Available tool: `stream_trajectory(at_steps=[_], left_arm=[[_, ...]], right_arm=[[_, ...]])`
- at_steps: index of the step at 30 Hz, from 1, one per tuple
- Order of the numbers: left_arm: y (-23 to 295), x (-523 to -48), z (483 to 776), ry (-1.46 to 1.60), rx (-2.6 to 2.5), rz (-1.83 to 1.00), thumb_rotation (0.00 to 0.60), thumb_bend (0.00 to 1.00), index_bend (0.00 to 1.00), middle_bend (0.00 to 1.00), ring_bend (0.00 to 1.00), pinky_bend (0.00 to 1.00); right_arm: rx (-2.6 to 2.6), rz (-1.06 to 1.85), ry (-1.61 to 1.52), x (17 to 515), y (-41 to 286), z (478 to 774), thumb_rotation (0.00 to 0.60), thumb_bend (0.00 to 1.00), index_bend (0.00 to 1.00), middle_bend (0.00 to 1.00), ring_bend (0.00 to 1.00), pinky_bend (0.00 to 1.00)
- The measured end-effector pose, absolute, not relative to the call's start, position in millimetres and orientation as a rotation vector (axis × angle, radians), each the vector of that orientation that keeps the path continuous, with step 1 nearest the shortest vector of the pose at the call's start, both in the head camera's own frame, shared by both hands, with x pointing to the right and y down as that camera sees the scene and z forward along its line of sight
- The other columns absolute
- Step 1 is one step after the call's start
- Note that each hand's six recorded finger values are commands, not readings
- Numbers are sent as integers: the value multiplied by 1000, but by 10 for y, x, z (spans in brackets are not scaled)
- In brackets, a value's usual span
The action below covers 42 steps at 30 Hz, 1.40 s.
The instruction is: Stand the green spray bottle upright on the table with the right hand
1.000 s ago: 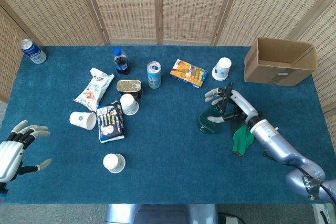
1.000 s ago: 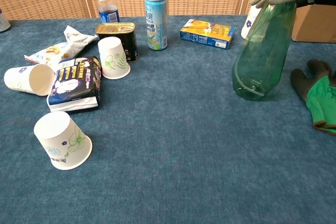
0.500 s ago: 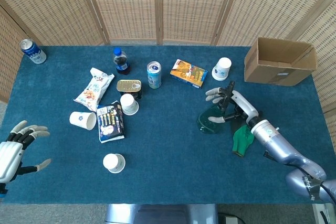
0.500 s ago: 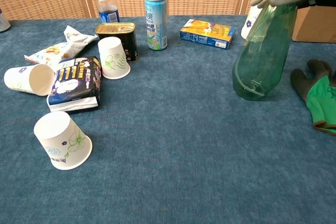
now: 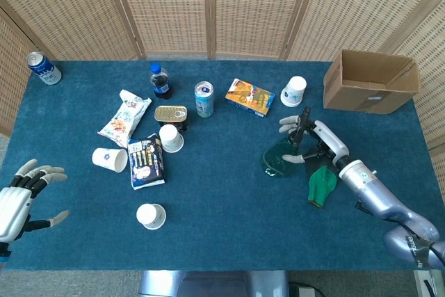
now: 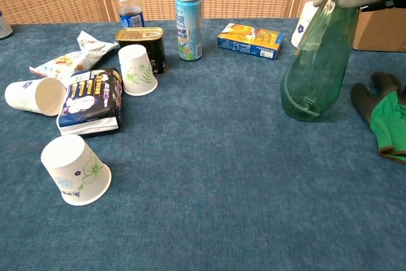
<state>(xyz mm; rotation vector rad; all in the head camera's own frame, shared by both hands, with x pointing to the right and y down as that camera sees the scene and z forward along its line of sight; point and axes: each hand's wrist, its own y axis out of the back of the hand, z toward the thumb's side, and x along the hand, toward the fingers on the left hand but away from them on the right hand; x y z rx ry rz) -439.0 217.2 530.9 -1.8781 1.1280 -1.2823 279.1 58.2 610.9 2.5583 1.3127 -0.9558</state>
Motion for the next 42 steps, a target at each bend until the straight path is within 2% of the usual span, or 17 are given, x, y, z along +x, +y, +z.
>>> stream_trajectory(at_steps=[16, 28, 34, 42], left_arm=[[2177, -4398, 5289, 1132, -1873, -1286, 596, 183, 292, 273, 212, 44], [2237, -4571, 5312, 1172, -1838, -1364, 598, 183, 291, 275, 212, 44], [2317, -4602, 5373, 1190, -1833, -1408, 598, 182, 290, 274, 213, 45], [2439, -4648, 5414, 1208, -1827, -1457, 598, 183, 291, 275, 215, 46]], right_arm=[[2484, -983, 1412, 3297, 649, 6042, 600, 39, 241, 327, 157, 220], [2385, -1177, 1552, 4120, 873, 5921, 600, 68, 323, 342, 175, 214], [2451, -1376, 1598, 4327, 954, 5835, 600, 70, 341, 345, 178, 214], [2564, -1845, 1669, 4498, 1091, 5695, 600, 72, 373, 346, 178, 210]])
